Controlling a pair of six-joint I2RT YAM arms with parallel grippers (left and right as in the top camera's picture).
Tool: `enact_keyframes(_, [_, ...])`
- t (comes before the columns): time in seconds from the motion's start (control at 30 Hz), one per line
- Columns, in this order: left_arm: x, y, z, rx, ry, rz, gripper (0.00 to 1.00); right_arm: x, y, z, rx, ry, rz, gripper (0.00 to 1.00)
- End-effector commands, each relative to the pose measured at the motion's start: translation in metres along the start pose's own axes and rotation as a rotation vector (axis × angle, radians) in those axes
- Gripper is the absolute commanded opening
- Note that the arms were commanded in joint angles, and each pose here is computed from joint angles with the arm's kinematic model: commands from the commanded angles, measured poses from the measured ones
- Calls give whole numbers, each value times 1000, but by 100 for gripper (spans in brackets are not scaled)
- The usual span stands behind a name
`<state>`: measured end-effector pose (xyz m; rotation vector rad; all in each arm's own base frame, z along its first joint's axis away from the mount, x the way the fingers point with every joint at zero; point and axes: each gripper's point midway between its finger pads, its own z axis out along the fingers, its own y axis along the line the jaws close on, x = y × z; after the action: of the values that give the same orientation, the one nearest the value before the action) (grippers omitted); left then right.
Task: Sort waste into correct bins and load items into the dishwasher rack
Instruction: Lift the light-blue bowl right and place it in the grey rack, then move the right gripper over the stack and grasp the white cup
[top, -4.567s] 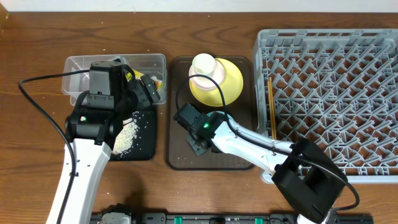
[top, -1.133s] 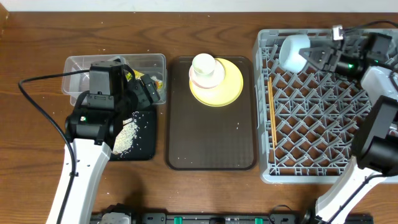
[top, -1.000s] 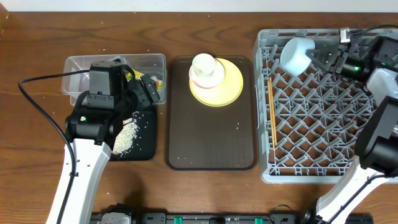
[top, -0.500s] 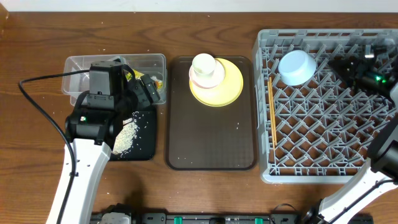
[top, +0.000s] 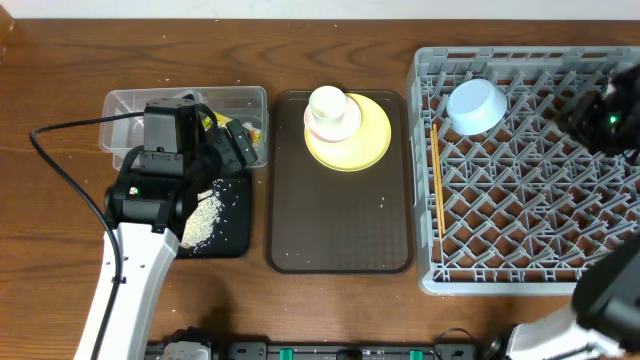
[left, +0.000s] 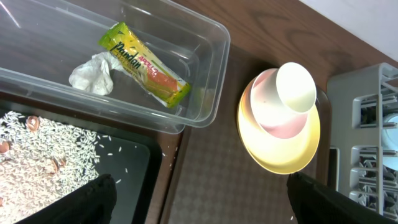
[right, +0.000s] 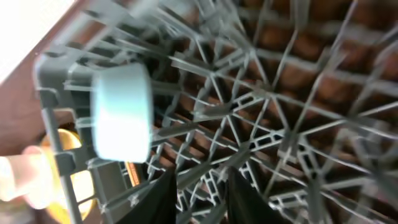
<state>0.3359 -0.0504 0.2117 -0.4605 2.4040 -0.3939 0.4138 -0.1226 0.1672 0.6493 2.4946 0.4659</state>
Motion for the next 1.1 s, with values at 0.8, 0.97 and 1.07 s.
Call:
enact_keyframes(0.8, [-4, 0, -3, -3, -12, -1, 90, 196, 313, 10, -262, 24, -1010, 29])
enact_keyframes(0.97, [-4, 0, -3, -3, -12, 0, 90, 220, 329, 46, -283, 54, -1070, 31])
enact_keyframes(1.07, [-4, 0, -3, -3, -12, 0, 90, 230, 335, 68, -288, 60, -1085, 32])
